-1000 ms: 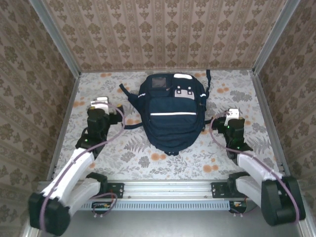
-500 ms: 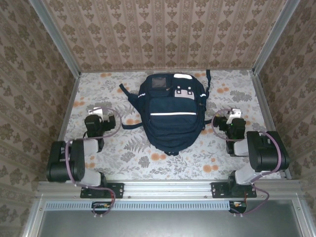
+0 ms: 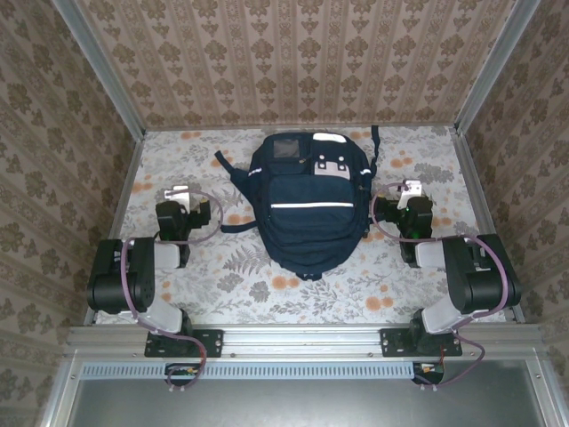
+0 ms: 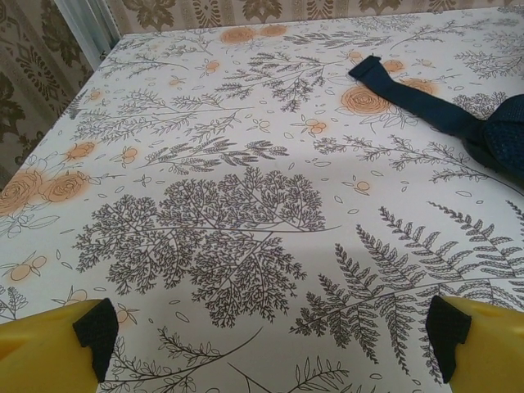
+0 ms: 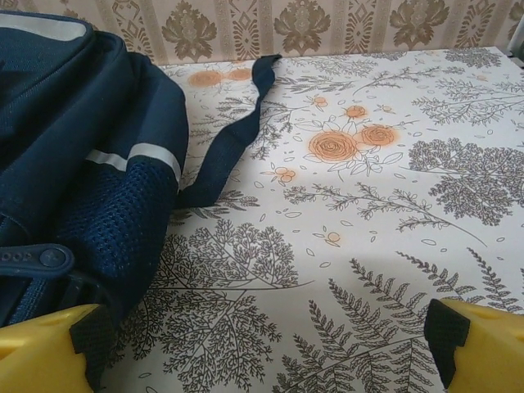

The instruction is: Pack the student bag

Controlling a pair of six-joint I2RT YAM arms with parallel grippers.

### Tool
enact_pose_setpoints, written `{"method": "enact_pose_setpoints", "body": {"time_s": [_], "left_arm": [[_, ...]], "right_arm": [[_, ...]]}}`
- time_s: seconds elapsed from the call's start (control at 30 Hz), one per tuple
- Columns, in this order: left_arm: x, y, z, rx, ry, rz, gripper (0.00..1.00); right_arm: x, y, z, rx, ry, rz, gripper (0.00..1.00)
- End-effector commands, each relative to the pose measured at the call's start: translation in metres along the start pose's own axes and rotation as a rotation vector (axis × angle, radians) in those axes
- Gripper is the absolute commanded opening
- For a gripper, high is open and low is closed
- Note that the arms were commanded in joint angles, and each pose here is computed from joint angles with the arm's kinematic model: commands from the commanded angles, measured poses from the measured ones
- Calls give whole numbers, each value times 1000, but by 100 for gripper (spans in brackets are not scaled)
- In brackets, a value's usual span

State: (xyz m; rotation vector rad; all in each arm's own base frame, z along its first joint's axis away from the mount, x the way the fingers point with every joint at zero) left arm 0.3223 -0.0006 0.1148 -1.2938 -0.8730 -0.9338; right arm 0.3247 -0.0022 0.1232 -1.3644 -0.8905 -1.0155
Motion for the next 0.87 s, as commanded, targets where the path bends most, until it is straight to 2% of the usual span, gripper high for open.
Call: {"method": "enact_pose_setpoints", "body": {"time_s": [0.0,0.83], "left_arm": [[8,-1,-2,-15,23,-34,100],[8,-1,-4,-44,32,-30,100]], "right_arm": [[2,-2,-2,-21,-14,-3,100],[2,0,3,25,-32,11,100]]}}
Point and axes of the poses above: each hand's point on the last joint's axis, 136 mm out from that joint toward the fingers, its own y axis out along the fingers, its own z axis along the line the jaws close on, x = y × z, the point moved 8 cm from there along -y, back along the fingers
